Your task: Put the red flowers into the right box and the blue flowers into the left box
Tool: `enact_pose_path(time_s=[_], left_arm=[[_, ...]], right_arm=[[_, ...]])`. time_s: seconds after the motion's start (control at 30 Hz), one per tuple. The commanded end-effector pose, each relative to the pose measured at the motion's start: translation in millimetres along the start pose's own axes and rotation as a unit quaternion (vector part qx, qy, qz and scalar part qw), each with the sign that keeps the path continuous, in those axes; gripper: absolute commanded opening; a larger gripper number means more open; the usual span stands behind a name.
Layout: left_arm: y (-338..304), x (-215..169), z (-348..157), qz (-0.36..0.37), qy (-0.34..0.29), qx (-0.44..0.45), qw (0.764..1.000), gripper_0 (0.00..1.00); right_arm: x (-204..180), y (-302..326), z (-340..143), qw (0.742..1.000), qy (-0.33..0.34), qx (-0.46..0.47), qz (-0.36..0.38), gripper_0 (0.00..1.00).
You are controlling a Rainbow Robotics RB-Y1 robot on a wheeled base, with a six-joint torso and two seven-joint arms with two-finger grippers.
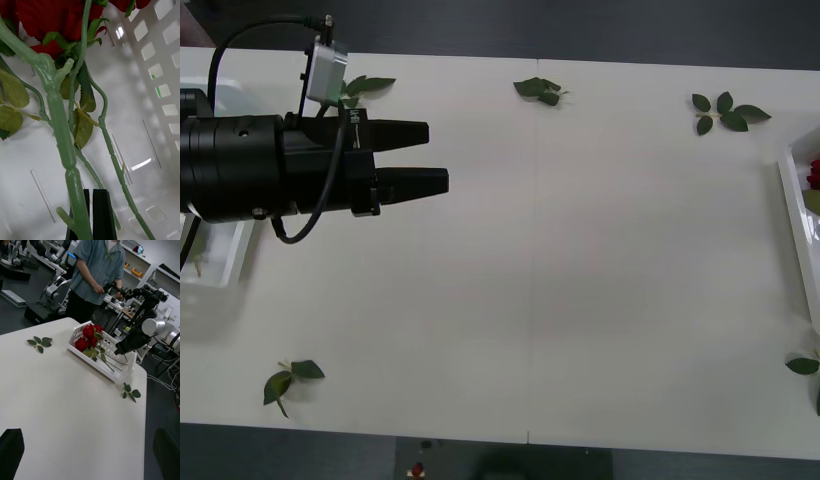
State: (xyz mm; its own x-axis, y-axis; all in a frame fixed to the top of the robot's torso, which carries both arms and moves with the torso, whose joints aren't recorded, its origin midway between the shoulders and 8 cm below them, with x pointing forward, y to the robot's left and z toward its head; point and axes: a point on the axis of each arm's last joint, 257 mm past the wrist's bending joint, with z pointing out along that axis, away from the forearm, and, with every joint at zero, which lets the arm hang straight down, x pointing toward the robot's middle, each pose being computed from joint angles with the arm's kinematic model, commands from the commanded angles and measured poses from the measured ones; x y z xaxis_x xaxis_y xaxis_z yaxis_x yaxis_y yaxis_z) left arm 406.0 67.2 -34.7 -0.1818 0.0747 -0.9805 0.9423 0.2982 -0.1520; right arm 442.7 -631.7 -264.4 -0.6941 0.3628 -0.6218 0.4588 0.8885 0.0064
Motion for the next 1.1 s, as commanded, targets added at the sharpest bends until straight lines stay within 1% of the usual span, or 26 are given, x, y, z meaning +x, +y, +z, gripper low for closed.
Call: enact_pose_path(time_s=[0.03,0.07,0.13,0.17,0.23,0.27,0.5,0.7,0.8,0.87,1.0,1.1], left_arm=[[-14,-1,-6,0.03,-0.008,0.021,0.999,1.0],[-16,0,-7,0.028,-0.009,0.024,0.999,1.0],[-20,0,-9,0.027,-0.011,0.032,0.999,1.0],[-22,3,-10,0.025,-0.009,0.036,0.999,1.0],[-24,3,-12,0.025,-0.009,0.041,0.999,1.0],[-25,3,-12,0.026,-0.008,0.042,0.999,1.0],[-25,7,-13,0.022,-0.008,0.041,0.999,1.0],[-26,8,-12,0.021,-0.006,0.043,0.999,1.0],[-26,8,-12,0.021,-0.006,0.043,0.999,1.0],[-26,8,-12,0.021,-0.006,0.043,0.999,1.0],[-26,8,-12,0.021,-0.006,0.043,0.999,1.0],[-26,8,-12,0.021,-0.006,0.043,0.999,1.0]], right_arm=[[-22,-16,-11,0.999,-0.022,0.011,0.026,0.01],[-21,-17,-11,0.999,-0.021,0.012,0.025,0.05],[-21,-17,-11,0.999,-0.021,0.013,0.025,0.23],[-21,-17,-11,0.999,-0.021,0.013,0.024,0.52],[-22,-18,-11,0.999,-0.022,0.012,0.022,0.97],[-22,-17,-11,0.999,-0.023,0.01,0.024,1.0],[-33,-5,-21,0.999,-0.032,0.0,0.003,1.0],[-45,24,-47,0.998,-0.031,-0.018,-0.046,1.0],[-50,43,-62,0.996,-0.031,-0.029,-0.078,1.0],[-52,57,-72,0.992,-0.035,-0.041,-0.113,1.0],[-55,83,-86,0.982,-0.044,-0.081,-0.167,1.0],[-55,107,-96,0.967,-0.056,-0.124,-0.216,1.0]])
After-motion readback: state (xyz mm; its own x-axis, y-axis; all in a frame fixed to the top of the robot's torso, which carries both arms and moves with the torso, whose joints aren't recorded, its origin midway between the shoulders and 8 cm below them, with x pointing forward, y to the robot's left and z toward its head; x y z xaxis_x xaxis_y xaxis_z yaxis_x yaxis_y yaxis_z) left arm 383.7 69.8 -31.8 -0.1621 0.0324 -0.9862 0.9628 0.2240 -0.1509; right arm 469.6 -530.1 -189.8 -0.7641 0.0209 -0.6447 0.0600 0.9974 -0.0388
